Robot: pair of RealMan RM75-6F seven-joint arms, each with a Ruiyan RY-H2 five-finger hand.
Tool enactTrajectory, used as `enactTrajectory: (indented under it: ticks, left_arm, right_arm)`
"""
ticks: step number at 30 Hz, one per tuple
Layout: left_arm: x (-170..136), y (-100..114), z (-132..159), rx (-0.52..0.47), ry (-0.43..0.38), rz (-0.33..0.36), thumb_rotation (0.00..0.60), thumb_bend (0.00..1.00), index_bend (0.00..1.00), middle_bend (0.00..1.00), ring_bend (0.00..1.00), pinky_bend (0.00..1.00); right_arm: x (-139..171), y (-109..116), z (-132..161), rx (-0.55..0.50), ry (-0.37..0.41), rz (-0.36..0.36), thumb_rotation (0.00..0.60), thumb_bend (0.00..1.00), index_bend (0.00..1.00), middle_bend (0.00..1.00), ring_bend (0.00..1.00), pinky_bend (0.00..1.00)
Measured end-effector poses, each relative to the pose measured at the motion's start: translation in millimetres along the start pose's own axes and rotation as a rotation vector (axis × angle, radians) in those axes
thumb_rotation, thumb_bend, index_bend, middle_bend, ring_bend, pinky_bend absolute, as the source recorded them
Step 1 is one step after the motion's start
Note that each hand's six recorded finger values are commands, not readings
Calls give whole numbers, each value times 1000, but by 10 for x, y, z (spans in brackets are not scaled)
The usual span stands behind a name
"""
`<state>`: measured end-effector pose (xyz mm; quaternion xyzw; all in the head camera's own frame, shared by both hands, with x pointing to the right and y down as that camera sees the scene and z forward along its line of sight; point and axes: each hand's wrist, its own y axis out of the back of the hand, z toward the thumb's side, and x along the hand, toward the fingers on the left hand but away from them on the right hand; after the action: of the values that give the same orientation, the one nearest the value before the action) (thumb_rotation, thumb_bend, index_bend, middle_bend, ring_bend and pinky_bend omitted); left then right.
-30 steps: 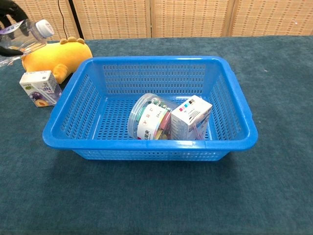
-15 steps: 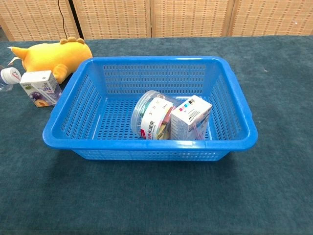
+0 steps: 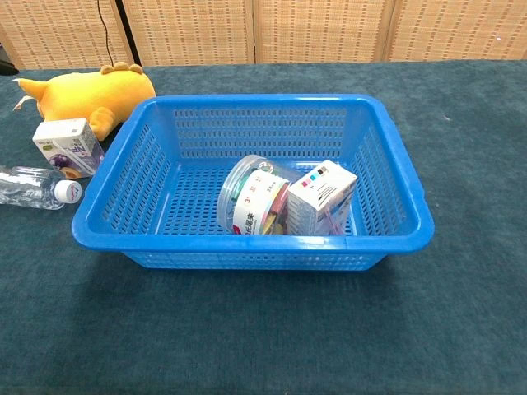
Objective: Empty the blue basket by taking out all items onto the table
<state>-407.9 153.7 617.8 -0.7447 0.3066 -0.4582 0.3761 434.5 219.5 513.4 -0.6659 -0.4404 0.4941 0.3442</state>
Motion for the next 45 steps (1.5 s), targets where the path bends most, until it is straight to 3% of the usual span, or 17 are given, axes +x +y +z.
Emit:
enactTrajectory:
  ticks: [8, 14, 25, 29, 34, 45]
  left_arm:
    - [-269, 393, 87, 76, 163, 123, 600, 61, 0, 0, 0, 0]
    - [-502, 658, 94, 24, 276, 146, 600, 60, 0, 0, 0, 0]
    - [-515, 730, 87, -1, 252, 147, 600, 61, 0, 0, 0, 0]
    - [-521, 746, 90, -11, 246, 146, 600, 60, 0, 0, 0, 0]
    - [-538, 781, 100, -15, 238, 155, 600, 61, 0, 0, 0, 0]
    - [-547, 843, 125, -35, 219, 161, 600, 60, 0, 0, 0, 0]
  right_arm:
    - [-221, 11, 426, -69, 205, 152, 600, 0, 0, 0, 0, 0]
    - [-503, -21, 886, -68, 381, 230, 600, 0, 0, 0, 0, 0]
    - [-846, -353, 1731, -9, 598, 376, 600, 0, 0, 0, 0, 0]
    - [-1031, -551, 1992, 21, 632, 407, 600, 0, 0, 0, 0, 0]
    - [-1188, -704, 2198, 51, 630, 396, 600, 0, 0, 0, 0, 45]
    - [-1215, -976, 2593, 129, 652, 389, 600, 0, 0, 0, 0, 68]
